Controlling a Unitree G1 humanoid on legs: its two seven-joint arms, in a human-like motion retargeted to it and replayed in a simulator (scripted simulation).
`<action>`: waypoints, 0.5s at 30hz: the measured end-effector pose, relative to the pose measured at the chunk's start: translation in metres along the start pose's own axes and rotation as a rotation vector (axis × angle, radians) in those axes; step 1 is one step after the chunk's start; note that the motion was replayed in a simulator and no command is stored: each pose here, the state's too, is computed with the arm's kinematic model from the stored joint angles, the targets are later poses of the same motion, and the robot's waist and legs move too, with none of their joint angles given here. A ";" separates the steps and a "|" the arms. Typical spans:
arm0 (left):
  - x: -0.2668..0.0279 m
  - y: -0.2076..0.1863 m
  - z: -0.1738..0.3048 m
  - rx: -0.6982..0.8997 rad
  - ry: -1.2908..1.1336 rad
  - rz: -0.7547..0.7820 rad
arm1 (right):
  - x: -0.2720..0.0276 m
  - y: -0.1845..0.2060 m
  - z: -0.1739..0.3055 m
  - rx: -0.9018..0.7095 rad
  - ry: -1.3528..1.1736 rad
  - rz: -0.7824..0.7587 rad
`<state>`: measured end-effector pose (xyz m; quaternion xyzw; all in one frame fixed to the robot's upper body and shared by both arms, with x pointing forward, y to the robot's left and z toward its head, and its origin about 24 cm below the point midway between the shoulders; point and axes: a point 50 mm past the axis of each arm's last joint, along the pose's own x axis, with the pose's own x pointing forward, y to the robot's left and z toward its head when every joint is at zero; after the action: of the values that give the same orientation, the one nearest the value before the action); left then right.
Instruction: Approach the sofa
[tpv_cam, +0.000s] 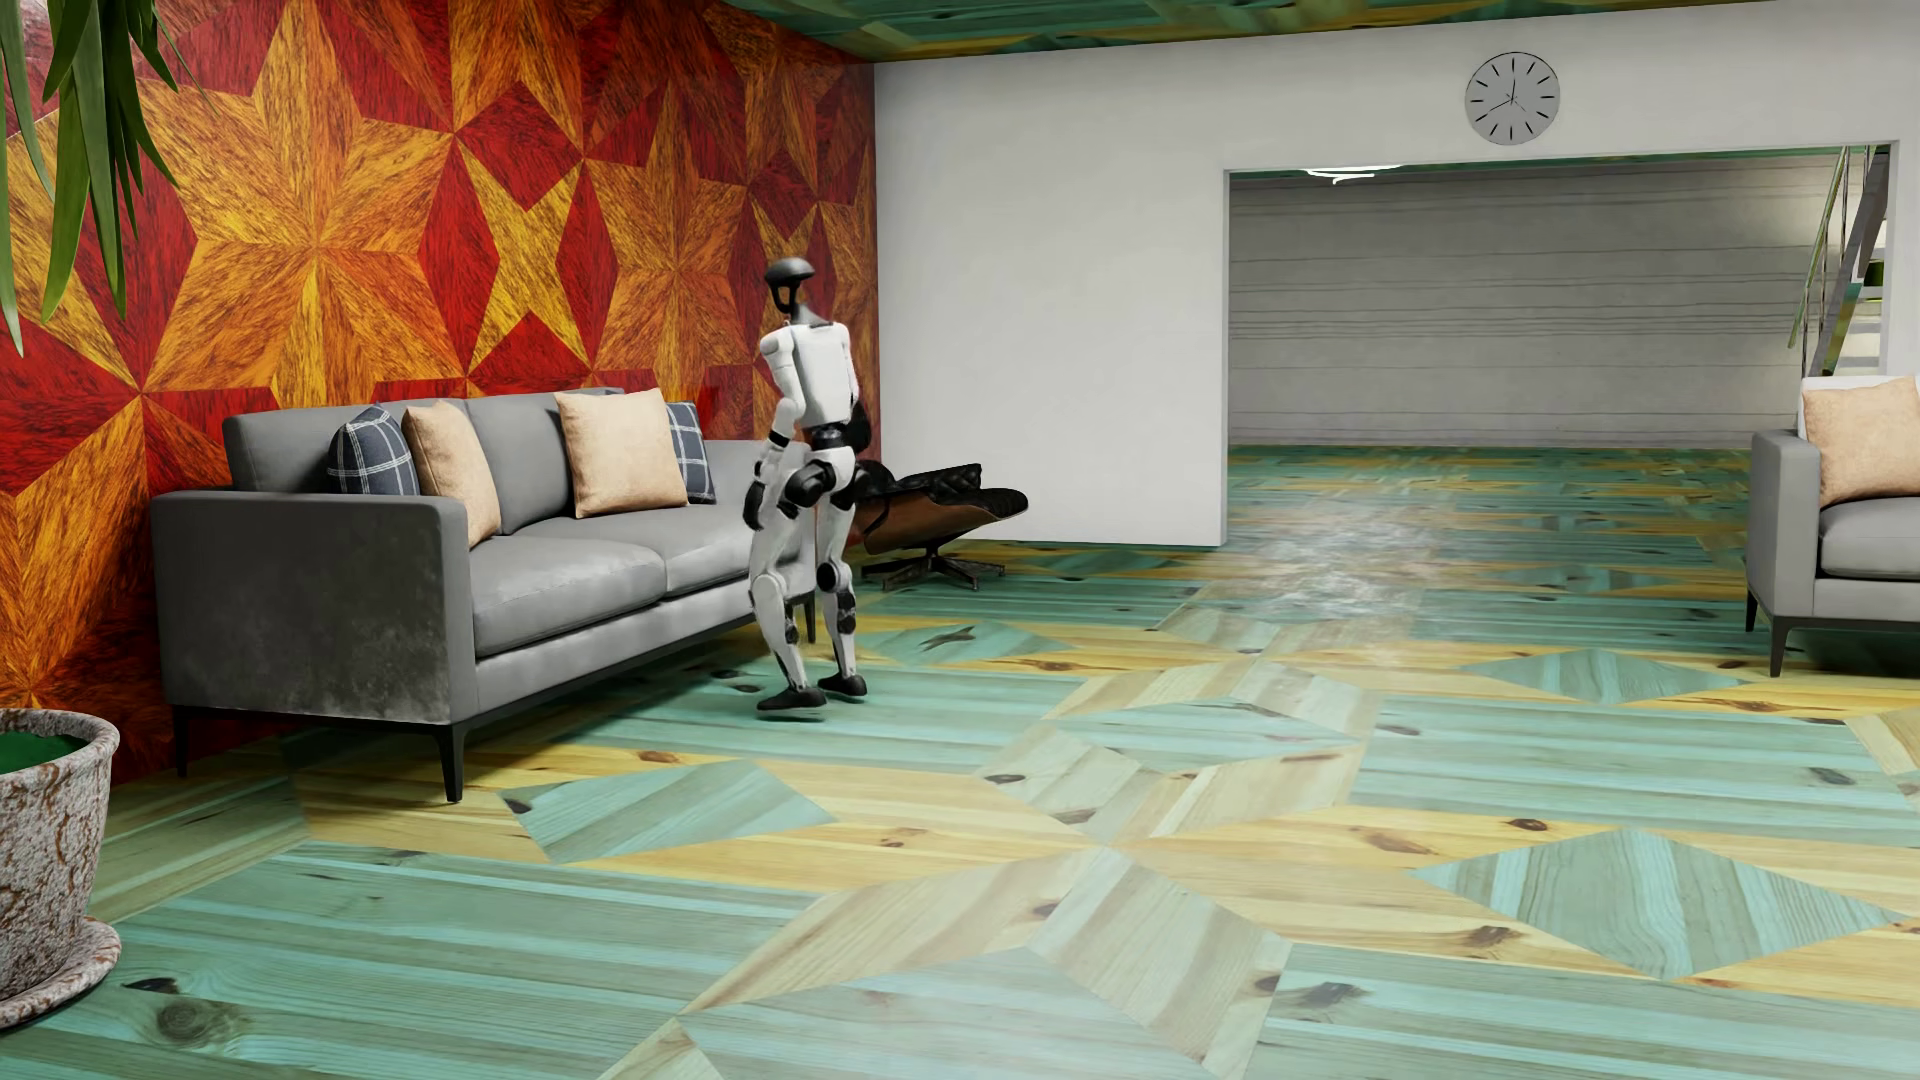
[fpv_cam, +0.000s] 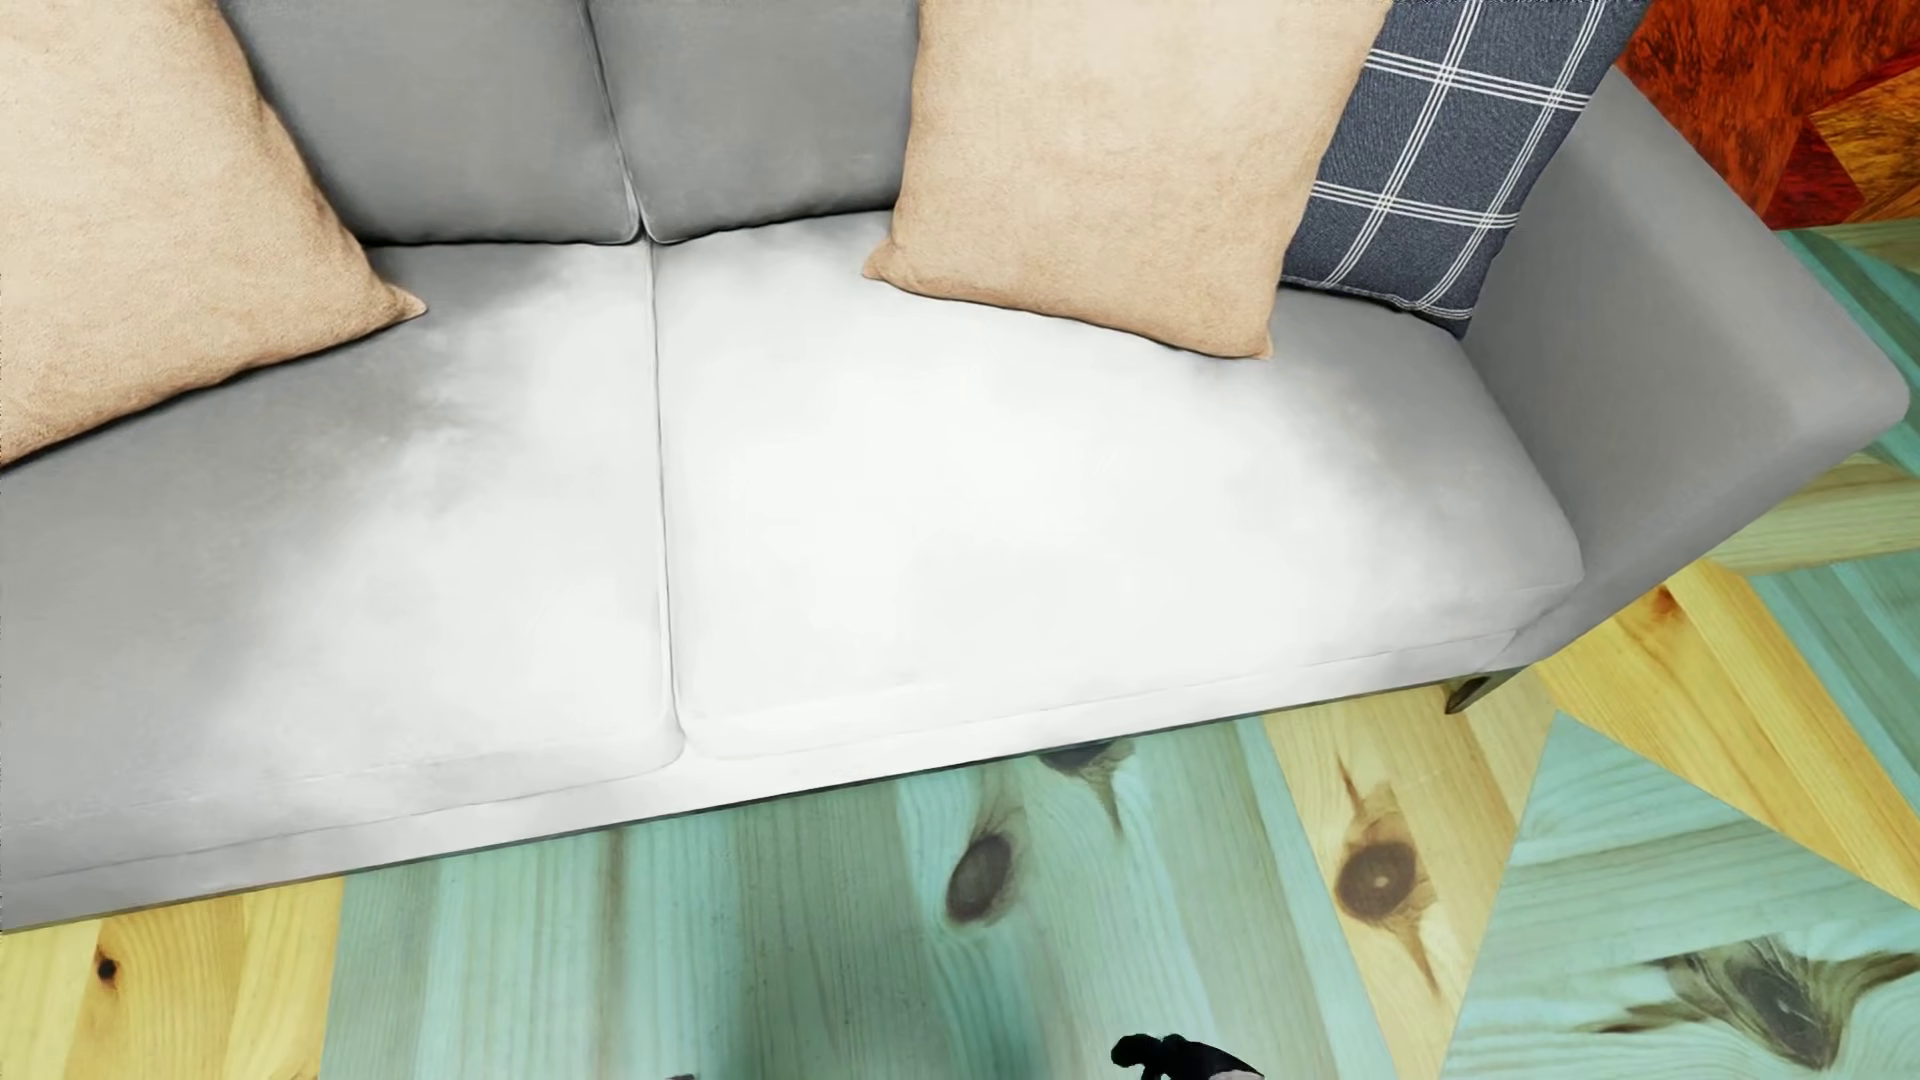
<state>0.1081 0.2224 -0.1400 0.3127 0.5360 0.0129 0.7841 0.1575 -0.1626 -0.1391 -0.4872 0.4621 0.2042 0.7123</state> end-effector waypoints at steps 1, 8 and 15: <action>-0.001 -0.006 -0.016 0.012 0.065 -0.030 | 0.001 -0.015 0.015 -0.007 -0.049 -0.062; -0.020 -0.043 -0.065 -0.020 0.203 -0.179 | -0.008 -0.083 0.064 -0.038 -0.275 -0.299; -0.006 -0.002 -0.022 -0.009 0.029 -0.001 | 0.003 -0.029 0.011 0.056 -0.046 -0.118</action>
<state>0.0868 0.2295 -0.1410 0.3088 0.5474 0.0195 0.7776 0.1861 -0.1661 -0.1258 -0.4888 0.4218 0.1600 0.7467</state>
